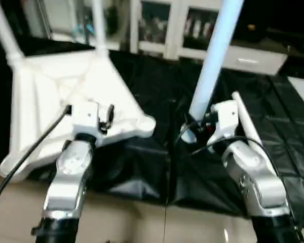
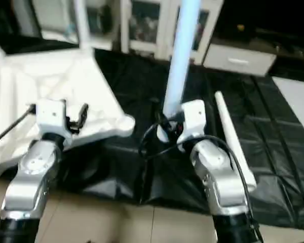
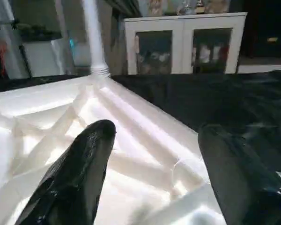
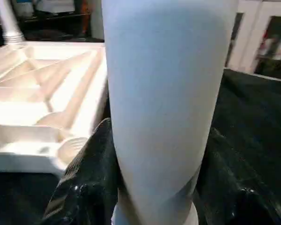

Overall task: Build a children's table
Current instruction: Pick table leg

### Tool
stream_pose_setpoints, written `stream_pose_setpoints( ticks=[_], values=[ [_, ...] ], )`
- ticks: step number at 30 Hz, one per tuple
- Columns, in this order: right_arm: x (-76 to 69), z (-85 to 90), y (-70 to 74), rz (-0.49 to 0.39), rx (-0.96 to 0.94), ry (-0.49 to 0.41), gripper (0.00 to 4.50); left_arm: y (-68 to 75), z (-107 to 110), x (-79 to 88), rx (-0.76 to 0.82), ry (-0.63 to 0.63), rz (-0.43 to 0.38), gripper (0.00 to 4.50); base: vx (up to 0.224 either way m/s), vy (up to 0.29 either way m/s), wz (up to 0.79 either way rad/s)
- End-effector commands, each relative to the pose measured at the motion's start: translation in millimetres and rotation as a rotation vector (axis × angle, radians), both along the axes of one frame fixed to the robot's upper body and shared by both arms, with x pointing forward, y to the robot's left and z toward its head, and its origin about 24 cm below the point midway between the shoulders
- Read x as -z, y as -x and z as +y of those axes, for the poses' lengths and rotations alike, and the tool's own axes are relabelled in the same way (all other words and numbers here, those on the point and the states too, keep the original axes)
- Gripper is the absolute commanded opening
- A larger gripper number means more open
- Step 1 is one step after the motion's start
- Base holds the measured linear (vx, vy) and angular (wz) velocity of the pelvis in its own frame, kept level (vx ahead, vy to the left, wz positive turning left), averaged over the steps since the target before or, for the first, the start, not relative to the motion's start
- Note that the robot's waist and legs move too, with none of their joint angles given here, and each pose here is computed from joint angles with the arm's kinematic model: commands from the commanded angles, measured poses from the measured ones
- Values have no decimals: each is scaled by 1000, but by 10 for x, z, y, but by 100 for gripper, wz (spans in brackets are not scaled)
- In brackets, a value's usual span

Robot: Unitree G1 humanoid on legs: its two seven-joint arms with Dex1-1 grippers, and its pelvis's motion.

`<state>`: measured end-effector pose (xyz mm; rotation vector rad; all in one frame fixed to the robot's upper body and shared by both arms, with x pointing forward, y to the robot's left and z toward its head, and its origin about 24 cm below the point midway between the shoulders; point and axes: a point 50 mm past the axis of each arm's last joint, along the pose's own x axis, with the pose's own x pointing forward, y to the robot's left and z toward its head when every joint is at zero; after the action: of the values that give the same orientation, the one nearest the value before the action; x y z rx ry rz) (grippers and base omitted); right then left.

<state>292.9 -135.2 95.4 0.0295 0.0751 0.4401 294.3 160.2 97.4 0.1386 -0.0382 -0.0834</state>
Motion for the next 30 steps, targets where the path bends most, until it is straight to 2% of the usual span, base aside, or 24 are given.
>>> stream_pose_setpoints(
  ticks=[1,7,13,15,17,19,22,24,26,30],
  values=[
    [-20,-150,14,-11,42,14,187,-19,-159,2,64,15,8,330,134,-29,-2],
    [-4,-121,23,-7,31,10,187,-20,-133,6,63,11,11,330,127,-68,-3],
    [-11,-49,58,-8,-24,11,187,8,-56,35,50,14,28,330,145,64,1],
    [-53,-42,72,-17,-58,-3,187,56,-5,117,126,58,86,330,119,-5,5],
    [-72,-56,81,-23,-72,-3,187,109,44,156,214,95,117,365,109,-49,4],
    [-91,-65,92,-29,-87,-5,187,152,106,183,276,116,150,365,103,-94,3],
    [-144,-56,120,-40,-147,-24,187,239,257,243,391,72,255,401,42,-69,-2],
    [-180,-43,133,-45,-189,-44,187,288,365,289,448,27,327,408,0,0,0],
    [-222,-43,126,-49,-232,-51,187,319,465,279,503,15,385,431,0,0,0],
    [-271,-47,114,-49,-295,-51,187,325,560,221,566,18,441,443,-83,13,5]
  ],
)
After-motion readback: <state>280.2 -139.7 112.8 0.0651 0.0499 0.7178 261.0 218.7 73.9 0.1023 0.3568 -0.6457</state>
